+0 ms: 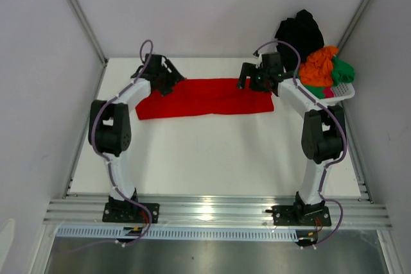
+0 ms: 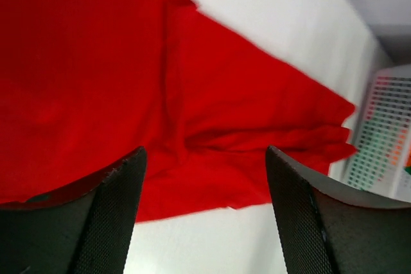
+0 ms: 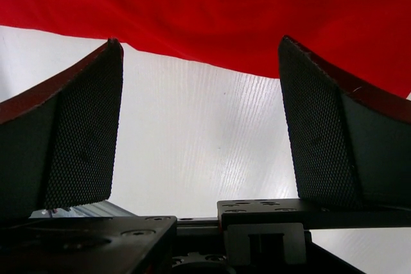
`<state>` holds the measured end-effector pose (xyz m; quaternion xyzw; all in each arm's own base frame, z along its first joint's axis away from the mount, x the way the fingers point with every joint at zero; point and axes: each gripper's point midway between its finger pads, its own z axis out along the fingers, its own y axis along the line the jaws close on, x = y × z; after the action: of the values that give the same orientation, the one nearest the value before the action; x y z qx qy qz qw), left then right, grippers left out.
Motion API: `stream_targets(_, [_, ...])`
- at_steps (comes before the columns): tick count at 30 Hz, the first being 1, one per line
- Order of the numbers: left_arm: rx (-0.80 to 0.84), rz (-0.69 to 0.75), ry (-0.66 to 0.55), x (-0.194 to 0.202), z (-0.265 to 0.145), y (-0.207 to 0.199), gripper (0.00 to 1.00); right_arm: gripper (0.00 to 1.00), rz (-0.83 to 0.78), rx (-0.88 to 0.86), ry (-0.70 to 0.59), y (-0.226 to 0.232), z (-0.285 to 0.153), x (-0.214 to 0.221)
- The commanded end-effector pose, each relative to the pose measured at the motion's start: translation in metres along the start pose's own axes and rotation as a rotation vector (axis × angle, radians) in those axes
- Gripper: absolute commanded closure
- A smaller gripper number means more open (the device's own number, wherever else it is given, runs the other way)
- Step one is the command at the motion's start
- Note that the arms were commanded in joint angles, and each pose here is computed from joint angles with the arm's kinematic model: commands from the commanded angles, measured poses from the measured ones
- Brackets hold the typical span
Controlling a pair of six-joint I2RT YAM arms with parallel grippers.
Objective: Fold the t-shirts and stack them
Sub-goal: Fold the tshirt
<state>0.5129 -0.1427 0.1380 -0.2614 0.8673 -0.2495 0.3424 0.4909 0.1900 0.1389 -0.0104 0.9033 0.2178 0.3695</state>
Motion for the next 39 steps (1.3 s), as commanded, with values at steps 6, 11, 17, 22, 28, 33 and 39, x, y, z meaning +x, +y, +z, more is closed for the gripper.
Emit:
stream_targets(6, [0.005,-0.183,0.037,0.010,0.058,0.010,0.15,0.10,-0.009,-0.044,-0.074,0.019,-0.025,-0.022])
stream_targets(11, [0.072,-0.278,0.070,0.009,0.079,-0.006,0.15,0.09,-0.003,-0.060,-0.069,0.021,-0.024,-0.020])
stream_targets(17, [0.106,-0.352,0.098,0.016,0.093,-0.008,0.17,0.09,0.010,-0.062,-0.050,0.015,-0.020,-0.016])
stream_targets(22, [0.108,-0.349,0.059,0.005,0.094,-0.010,0.17,0.09,0.017,-0.061,-0.038,0.009,-0.017,-0.014])
stream_targets(28, [0.126,-0.363,0.063,0.002,0.107,-0.012,0.18,0.09,0.021,-0.057,-0.036,0.005,-0.017,-0.015])
stream_targets(33, [0.154,-0.382,0.071,0.004,0.116,-0.013,0.24,0.09,0.017,-0.044,-0.024,-0.001,-0.017,-0.011])
stream_targets(39, [0.256,-0.339,0.041,-0.009,0.118,-0.033,0.43,0.09,0.020,-0.041,-0.016,-0.002,-0.016,-0.007])
